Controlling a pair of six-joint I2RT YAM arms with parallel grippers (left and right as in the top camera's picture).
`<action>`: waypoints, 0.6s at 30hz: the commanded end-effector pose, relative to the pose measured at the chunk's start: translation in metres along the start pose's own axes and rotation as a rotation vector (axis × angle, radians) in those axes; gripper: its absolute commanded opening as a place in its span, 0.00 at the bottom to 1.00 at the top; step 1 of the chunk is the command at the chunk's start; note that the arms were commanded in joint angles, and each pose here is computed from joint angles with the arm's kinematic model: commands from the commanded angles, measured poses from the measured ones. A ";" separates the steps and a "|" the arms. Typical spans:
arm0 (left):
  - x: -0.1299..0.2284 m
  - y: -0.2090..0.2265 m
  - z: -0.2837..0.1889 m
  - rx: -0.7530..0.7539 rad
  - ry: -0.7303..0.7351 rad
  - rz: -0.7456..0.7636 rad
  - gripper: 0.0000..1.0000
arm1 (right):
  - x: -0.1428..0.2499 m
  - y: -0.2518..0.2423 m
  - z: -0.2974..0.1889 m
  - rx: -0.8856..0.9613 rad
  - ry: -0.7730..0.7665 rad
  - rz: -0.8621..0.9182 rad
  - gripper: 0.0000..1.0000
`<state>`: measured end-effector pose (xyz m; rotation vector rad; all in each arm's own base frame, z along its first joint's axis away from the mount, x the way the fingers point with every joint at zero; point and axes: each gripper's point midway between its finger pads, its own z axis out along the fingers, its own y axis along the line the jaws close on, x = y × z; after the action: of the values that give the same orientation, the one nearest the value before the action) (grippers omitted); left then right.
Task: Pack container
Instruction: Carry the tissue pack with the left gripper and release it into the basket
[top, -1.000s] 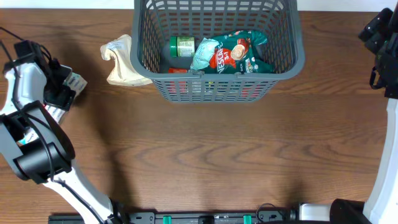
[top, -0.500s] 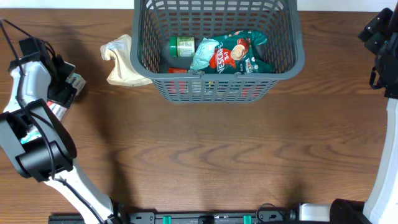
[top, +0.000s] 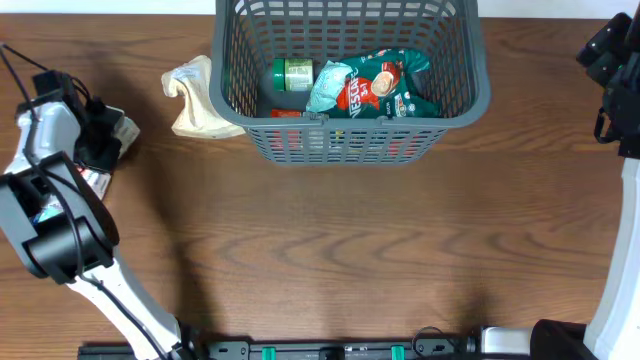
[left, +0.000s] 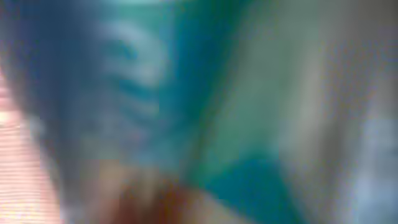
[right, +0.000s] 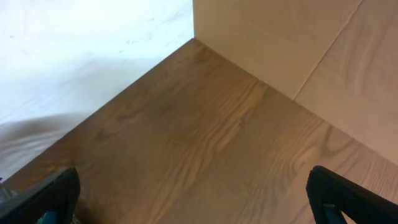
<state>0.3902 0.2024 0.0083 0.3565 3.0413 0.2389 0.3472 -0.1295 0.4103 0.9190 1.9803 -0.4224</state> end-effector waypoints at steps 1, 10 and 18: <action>-0.001 -0.039 0.029 0.176 -0.010 -0.043 0.06 | 0.000 -0.002 0.001 0.010 -0.001 0.015 0.99; -0.019 -0.021 0.000 0.119 -0.085 -0.232 0.05 | 0.000 -0.002 0.001 0.010 -0.001 0.015 0.99; -0.061 0.028 -0.130 -0.044 -0.430 -0.463 0.06 | 0.000 -0.002 0.001 0.010 -0.001 0.015 0.99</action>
<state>0.4205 0.1967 0.0518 -0.1198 2.8505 0.1623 0.3472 -0.1295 0.4103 0.9190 1.9803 -0.4224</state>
